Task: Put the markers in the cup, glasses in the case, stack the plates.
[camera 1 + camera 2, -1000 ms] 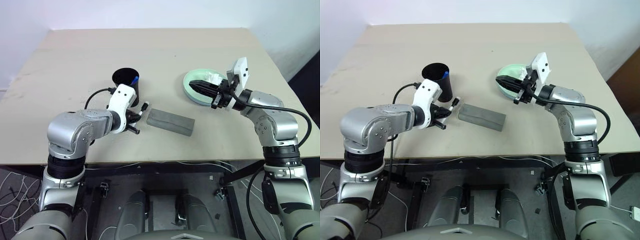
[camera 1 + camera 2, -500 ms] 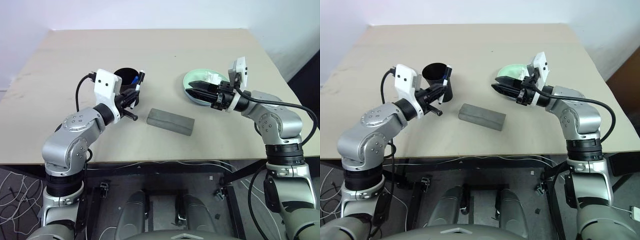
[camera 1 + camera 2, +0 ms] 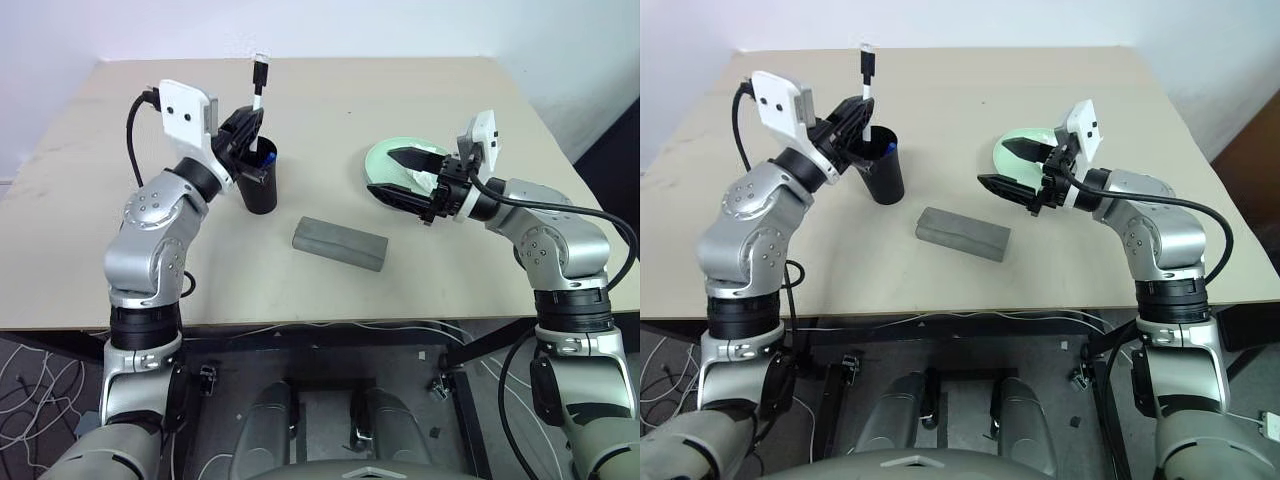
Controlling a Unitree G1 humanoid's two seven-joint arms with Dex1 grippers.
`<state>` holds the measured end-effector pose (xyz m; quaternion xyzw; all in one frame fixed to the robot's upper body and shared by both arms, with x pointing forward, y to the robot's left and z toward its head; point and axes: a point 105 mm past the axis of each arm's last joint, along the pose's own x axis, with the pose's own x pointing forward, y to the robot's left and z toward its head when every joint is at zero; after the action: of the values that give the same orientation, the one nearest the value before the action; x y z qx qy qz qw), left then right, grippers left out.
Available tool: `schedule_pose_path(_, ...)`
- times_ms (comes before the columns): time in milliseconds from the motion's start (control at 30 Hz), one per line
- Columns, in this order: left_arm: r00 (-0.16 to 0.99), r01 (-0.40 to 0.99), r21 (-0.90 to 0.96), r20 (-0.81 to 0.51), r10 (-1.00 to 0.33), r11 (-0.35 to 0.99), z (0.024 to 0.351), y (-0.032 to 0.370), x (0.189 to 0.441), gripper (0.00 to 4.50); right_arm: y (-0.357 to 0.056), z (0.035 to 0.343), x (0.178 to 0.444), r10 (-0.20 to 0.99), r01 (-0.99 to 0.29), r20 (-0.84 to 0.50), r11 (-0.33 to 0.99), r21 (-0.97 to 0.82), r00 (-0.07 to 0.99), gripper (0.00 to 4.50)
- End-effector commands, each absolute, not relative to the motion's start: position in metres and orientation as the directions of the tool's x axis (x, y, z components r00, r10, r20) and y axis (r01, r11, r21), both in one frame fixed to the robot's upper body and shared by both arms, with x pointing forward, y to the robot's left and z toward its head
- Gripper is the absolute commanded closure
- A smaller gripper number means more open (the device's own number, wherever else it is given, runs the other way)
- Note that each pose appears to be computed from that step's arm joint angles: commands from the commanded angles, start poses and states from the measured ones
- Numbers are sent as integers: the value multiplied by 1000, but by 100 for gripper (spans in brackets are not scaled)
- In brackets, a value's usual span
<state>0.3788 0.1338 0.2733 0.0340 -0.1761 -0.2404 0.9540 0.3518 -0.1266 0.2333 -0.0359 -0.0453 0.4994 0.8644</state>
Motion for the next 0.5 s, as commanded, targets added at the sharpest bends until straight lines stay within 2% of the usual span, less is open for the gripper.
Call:
schedule_pose_path(33, 797, 422, 217, 372, -475, 880, 288, 137, 385, 450, -128, 248, 349, 861, -845, 90, 509, -164, 500, 2)
schedule_pose_path(267, 790, 382, 251, 410, -455, 889, 306, 149, 403, 450, -130, 249, 347, 855, -838, 91, 518, -172, 510, 2)
schedule_pose_path(500, 815, 373, 236, 378, -439, 897, 292, 157, 416, 450, -133, 249, 347, 849, -829, 78, 527, -186, 523, 2)
